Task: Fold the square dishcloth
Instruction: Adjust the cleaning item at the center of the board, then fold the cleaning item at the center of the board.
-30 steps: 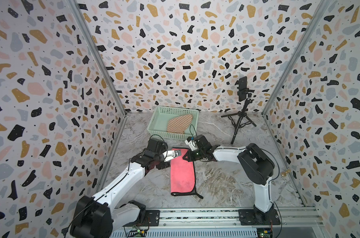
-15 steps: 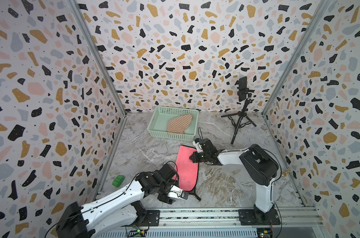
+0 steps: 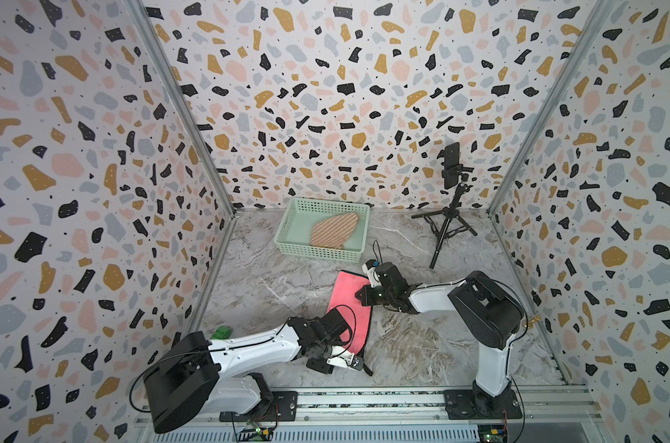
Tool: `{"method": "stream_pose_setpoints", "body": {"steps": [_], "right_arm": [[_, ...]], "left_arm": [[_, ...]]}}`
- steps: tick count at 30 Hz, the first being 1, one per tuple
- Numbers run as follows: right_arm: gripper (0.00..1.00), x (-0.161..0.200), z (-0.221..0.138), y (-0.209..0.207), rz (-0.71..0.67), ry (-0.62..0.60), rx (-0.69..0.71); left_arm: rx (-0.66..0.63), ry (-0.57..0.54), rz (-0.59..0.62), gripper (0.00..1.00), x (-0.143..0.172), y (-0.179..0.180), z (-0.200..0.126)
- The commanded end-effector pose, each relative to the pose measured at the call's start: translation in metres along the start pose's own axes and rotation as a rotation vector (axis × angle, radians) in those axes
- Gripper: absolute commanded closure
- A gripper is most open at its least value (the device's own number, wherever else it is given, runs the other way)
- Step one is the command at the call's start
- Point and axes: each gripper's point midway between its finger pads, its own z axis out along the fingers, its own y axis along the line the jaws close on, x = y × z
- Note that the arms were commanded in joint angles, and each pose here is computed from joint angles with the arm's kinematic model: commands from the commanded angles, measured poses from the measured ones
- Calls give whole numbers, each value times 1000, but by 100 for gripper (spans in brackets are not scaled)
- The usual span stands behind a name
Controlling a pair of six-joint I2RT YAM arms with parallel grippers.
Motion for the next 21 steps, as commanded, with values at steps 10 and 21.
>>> {"method": "stream_pose_setpoints", "body": {"steps": [10,21], "right_arm": [[100,7,-23,13,-56,26,-30],[100,24,-32,84,-215,106,-123]], "left_arm": [[-17,140,21,100,25,-1,7],[-8,-8,26,100,11,-33,-72]]}}
